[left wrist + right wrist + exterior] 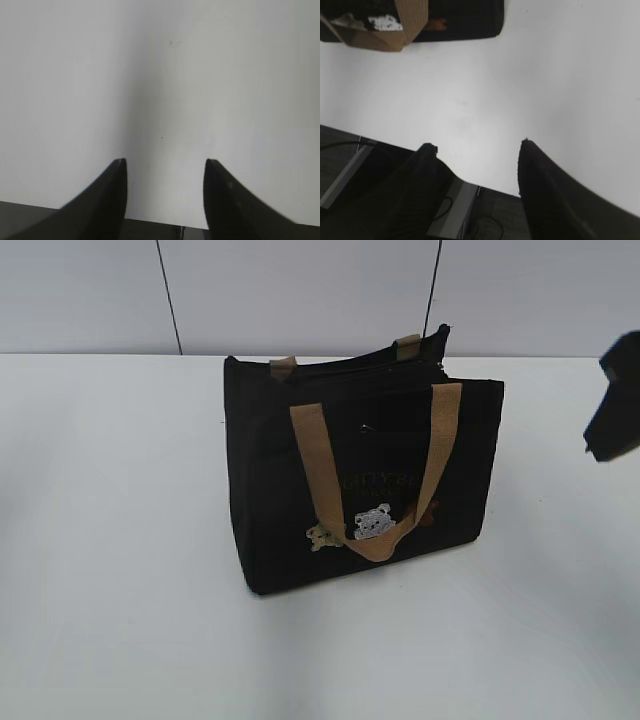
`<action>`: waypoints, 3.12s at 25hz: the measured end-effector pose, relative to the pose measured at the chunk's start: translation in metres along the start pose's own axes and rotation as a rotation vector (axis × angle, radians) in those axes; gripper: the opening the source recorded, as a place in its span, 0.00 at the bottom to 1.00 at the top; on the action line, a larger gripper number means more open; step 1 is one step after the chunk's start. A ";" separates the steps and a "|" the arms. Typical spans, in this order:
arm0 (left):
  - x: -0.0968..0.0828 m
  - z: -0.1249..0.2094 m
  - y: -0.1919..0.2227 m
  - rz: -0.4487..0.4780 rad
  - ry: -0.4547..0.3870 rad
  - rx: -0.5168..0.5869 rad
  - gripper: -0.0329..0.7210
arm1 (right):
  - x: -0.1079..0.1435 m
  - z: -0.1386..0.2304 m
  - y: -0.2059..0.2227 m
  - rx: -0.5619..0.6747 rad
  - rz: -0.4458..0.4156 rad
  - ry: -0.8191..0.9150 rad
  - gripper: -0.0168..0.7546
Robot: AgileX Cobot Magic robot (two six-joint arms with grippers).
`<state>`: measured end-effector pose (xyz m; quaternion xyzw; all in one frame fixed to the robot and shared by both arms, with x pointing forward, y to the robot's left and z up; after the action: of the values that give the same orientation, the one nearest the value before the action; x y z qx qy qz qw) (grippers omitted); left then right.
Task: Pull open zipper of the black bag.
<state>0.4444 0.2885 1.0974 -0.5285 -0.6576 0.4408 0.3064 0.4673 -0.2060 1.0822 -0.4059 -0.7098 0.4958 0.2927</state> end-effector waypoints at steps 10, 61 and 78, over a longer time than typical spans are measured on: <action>0.041 0.091 -0.062 0.113 0.045 -0.298 0.46 | 0.024 0.090 -0.008 -0.037 -0.072 -0.002 0.53; 0.051 0.186 -0.040 0.394 0.100 -0.622 0.45 | 0.035 0.224 -0.020 -0.632 0.402 0.028 0.51; 0.051 0.186 -0.040 0.394 0.100 -0.622 0.45 | 0.035 0.224 -0.020 -0.632 0.403 0.029 0.51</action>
<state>0.2531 0.2883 1.0515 -0.7338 -0.6298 0.2442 0.0724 0.2610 -0.2836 1.0260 -0.6148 -0.7294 0.2940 0.0596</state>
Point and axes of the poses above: a point on each arm's last joint axis where the gripper is mounted, y pointing out along that axis toward the gripper, x along the wrist's bending axis when the last joint is at zero, z = x × y, the point moved 3 cm from there along y, pointing out along that axis toward the gripper, and after that the axes turned 14 degrees about -y, right-handed, at the moved point
